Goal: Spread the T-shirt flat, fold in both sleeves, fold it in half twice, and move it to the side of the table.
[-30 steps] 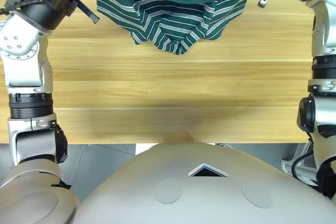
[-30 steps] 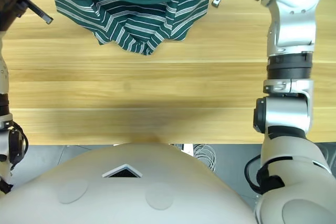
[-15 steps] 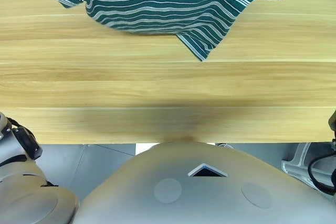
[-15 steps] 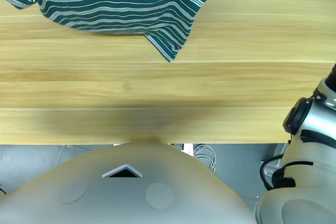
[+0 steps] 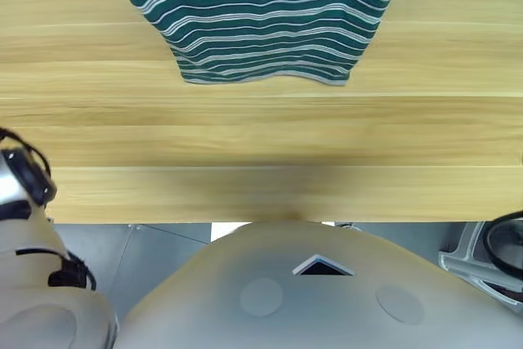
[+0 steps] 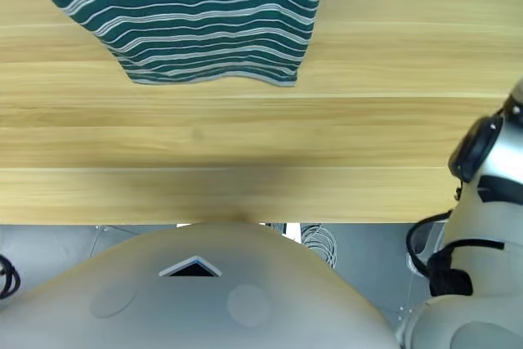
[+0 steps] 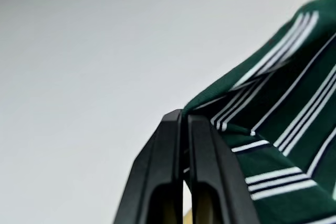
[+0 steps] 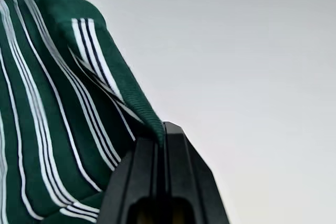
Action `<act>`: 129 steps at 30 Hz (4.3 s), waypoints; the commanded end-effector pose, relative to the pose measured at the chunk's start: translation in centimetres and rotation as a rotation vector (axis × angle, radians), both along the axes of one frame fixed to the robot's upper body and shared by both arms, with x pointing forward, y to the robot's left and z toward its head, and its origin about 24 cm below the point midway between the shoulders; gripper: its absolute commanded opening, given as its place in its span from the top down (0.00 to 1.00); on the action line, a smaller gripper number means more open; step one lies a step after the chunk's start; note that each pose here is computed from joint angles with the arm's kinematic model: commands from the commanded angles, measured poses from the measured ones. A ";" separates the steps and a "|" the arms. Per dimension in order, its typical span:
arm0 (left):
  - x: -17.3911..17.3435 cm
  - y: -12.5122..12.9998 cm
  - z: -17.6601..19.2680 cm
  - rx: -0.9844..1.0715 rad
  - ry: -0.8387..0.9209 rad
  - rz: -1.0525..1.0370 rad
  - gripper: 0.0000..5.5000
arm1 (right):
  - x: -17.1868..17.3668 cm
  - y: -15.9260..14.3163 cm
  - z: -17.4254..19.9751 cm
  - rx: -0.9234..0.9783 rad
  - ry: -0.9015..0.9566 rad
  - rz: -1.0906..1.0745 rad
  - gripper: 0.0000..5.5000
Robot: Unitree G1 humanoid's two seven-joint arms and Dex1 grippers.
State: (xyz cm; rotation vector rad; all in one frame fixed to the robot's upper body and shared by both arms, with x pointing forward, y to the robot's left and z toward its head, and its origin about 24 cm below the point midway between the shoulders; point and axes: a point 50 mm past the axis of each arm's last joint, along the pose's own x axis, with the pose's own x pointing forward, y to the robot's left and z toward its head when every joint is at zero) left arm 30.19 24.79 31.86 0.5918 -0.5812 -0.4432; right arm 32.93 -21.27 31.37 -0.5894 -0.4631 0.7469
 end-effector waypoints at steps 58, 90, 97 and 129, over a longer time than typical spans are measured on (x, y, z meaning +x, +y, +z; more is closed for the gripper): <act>-16.0 -4.4 -19.5 0.442 1.014 -0.485 0.99 | -7.3 -2.9 -23.8 -0.434 0.566 0.333 1.00; -17.7 -1.8 -22.4 -0.302 0.910 -0.139 0.47 | -1.5 4.1 -21.2 -0.233 0.493 0.327 0.58; -21.9 -4.2 -25.4 -0.602 1.234 0.071 0.47 | -1.4 11.0 -24.5 -0.361 0.703 0.384 0.82; -22.8 -4.6 -26.3 -0.735 1.339 0.160 0.47 | -2.4 9.3 -32.9 -0.230 0.887 -0.019 1.00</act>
